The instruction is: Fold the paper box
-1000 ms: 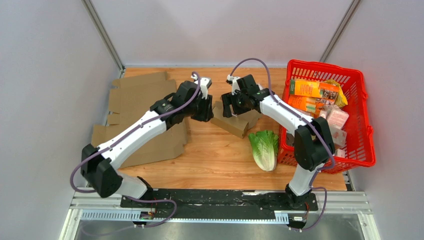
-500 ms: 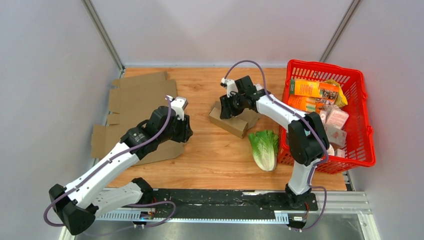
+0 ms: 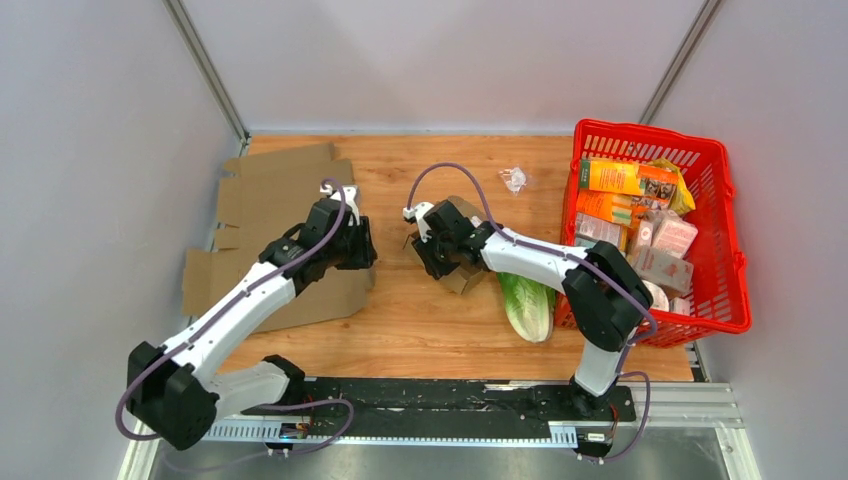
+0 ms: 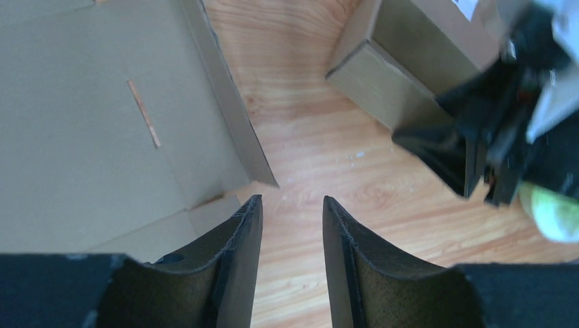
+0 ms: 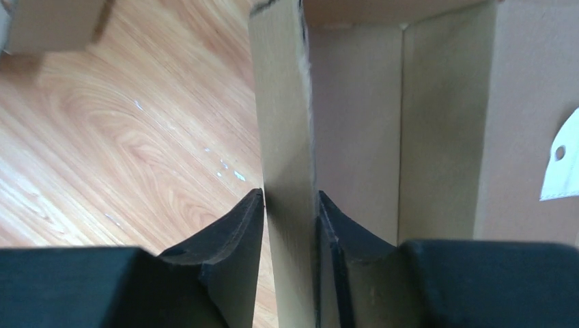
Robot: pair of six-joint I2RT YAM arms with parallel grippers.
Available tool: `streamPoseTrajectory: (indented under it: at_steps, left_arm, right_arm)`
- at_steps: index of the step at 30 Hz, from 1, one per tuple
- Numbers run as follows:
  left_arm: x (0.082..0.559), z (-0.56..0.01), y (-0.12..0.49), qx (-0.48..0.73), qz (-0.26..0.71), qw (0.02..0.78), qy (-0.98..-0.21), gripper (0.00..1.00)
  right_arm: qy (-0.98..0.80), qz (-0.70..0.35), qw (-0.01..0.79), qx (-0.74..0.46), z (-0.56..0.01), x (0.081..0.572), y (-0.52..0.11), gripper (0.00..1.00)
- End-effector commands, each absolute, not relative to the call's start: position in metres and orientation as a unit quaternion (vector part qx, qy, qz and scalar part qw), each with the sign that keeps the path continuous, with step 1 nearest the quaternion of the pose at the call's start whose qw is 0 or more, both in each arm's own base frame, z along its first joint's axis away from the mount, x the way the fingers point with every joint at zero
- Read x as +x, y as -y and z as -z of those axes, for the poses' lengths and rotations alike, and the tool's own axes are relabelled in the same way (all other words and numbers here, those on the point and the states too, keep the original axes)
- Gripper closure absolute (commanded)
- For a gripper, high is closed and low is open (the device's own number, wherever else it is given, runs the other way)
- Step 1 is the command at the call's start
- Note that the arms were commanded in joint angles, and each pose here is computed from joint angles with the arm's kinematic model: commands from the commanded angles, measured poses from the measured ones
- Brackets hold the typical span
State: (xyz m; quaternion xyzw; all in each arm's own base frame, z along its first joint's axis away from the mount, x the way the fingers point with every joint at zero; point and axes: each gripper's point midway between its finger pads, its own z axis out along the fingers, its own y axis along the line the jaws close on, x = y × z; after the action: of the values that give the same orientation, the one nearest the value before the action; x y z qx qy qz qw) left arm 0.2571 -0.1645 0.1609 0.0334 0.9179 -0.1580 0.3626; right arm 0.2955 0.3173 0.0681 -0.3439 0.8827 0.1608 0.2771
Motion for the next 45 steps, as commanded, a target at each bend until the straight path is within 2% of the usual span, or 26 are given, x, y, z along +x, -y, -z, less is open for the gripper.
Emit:
streamPoseTrajectory:
  at_steps: [1,7,14,18,28,32,35,37,38,41,44,45]
  left_arm:
    - [0.292,-0.165,0.185,-0.012,0.237,0.361,-0.902,0.54]
    - [0.332,-0.156,0.218,0.004,0.282,0.342,-0.896,0.51]
    - [0.365,-0.126,0.242,0.028,0.282,0.305,-0.909,0.49]
    - [0.373,-0.099,0.243,0.040,0.254,0.264,-0.930,0.54]
    - [0.366,-0.073,0.252,0.070,0.259,0.245,-0.932,0.65]
    - [0.360,-0.064,0.252,0.078,0.254,0.237,-0.934,0.71]
    - [0.356,-0.057,0.249,0.083,0.247,0.235,-0.936,0.74]
    - [0.354,-0.053,0.248,0.084,0.244,0.232,-0.938,0.75]
    - [0.353,-0.053,0.247,0.084,0.244,0.232,-0.938,0.75]
    - [0.350,-0.053,0.246,0.083,0.245,0.233,-0.937,0.76]
    - [0.348,-0.057,0.246,0.083,0.248,0.235,-0.936,0.76]
    - [0.348,-0.057,0.246,0.082,0.249,0.236,-0.936,0.76]
  right_arm:
    - [-0.869,-0.147,0.338,-0.330,-0.083,0.305,-0.319,0.64]
    - [-0.856,-0.182,0.335,-0.348,-0.071,0.288,-0.333,0.64]
    - [-0.854,-0.191,0.333,-0.352,-0.066,0.279,-0.337,0.64]
    - [-0.853,-0.197,0.336,-0.346,-0.069,0.280,-0.338,0.64]
    - [-0.856,-0.215,0.333,-0.331,-0.074,0.277,-0.342,0.62]
    - [-0.873,-0.218,0.327,-0.288,-0.090,0.284,-0.338,0.53]
    - [-0.890,-0.220,0.328,-0.227,-0.116,0.297,-0.327,0.38]
    - [-0.901,-0.214,0.330,-0.183,-0.136,0.311,-0.312,0.31]
    - [-0.904,-0.209,0.335,-0.162,-0.144,0.316,-0.306,0.22]
    - [-0.920,-0.152,0.355,-0.063,-0.160,0.349,-0.268,0.11]
    - [-0.935,-0.112,0.335,0.009,-0.158,0.381,-0.242,0.11]
    - [-0.945,-0.094,0.311,0.021,-0.142,0.388,-0.235,0.11]
